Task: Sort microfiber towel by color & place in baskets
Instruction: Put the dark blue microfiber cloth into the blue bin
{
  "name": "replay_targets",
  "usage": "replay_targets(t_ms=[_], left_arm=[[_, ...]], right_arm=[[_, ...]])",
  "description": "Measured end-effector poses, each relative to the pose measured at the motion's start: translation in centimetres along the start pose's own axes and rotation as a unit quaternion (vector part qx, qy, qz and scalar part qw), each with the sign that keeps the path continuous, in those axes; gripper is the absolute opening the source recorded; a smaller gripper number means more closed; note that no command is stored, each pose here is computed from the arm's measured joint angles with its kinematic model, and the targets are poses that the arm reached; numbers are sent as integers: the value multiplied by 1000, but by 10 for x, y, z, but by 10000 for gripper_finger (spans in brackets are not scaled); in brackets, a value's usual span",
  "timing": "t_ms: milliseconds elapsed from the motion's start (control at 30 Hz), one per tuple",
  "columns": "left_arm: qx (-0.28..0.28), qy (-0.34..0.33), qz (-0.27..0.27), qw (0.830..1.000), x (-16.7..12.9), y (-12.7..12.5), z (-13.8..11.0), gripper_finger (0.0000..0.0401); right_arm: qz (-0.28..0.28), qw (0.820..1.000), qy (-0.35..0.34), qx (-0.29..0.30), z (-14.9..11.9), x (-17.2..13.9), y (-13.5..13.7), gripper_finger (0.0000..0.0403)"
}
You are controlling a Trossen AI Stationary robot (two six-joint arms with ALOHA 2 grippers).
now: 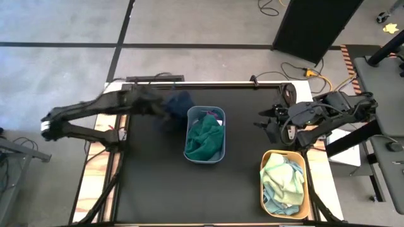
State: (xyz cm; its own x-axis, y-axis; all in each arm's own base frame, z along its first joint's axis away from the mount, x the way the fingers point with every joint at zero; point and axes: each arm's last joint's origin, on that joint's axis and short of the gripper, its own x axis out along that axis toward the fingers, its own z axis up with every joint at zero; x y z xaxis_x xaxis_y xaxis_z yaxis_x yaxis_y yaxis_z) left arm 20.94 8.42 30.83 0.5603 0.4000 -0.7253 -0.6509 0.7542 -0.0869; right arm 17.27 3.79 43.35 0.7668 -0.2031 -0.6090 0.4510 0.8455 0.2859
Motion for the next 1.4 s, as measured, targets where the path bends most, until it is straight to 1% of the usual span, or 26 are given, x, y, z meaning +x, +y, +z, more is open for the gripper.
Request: replay_targets(t_ms=[67, 200, 267, 333, 400, 467, 533, 600, 667, 700, 733, 767, 800, 933, 1000, 1067, 1233, 1300, 1400], left_arm=[[31, -7, -38, 999, -34, -12, -6, 1], [30, 2, -118, 993, -97, -23, -12, 1], [24, 2, -166, 986, -121, -29, -11, 1], [27, -1, -200, 979, -136, -34, -9, 1], [37, -9, -212, 976, -141, -39, -5, 0], [52, -24, -215, 975, -136, -46, 1, 0], [75, -68, -235, 967, -129, -59, 13, 0], [99, -121, -280, 947, -122, -76, 27, 0], [122, -165, -332, 921, -116, -92, 40, 0], [131, -180, -350, 910, -113, -99, 46, 0], [136, -182, -361, 904, -110, -104, 50, 0], [138, -178, -361, 905, -106, -109, 53, 0], [140, -167, -354, 909, -101, -111, 54, 0], [145, -105, -279, 943, -78, -113, 52, 0], [142, -73, -248, 956, -64, -111, 50, 0], [125, -49, -228, 964, -48, -109, 49, 0], [69, 20, -179, 981, 0, -108, 46, 0], [62, 49, -159, 984, 23, -109, 42, 0], [70, 95, -134, 984, 60, -114, 33, 0]], right_arm=[[-3, 1000, -3, 0, 0, 0, 0, 250], [-23, 1000, -21, 1, 1, 0, -1, 256], [-40, 999, -35, 3, 3, 0, -3, 258], [-54, 997, -46, 7, 5, 1, -5, 260], [-57, 997, -51, 12, 6, 1, -6, 260], [-59, 997, -53, 16, 8, 2, -7, 258], [-58, 997, -56, 18, 8, 2, -7, 254], [-55, 997, -59, 20, 9, 2, -6, 249], [-55, 996, -59, 23, 9, 2, -6, 244], [-54, 996, -59, 26, 9, 2, -6, 242], [-54, 996, -59, 27, 9, 2, -6, 240], [-54, 996, -59, 27, 9, 2, -6, 238], [-54, 996, -59, 27, 9, 2, -6, 236], [-53, 997, -58, 26, 9, 2, -6, 231], [-52, 997, -57, 26, 9, 2, -6, 231], [-52, 997, -57, 26, 9, 2, -6, 233], [-50, 997, -56, 26, 9, 2, -6, 242], [-44, 997, -50, 26, 9, 2, -6, 245], [-41, 998, -47, 28, 8, 2, -6, 248]])
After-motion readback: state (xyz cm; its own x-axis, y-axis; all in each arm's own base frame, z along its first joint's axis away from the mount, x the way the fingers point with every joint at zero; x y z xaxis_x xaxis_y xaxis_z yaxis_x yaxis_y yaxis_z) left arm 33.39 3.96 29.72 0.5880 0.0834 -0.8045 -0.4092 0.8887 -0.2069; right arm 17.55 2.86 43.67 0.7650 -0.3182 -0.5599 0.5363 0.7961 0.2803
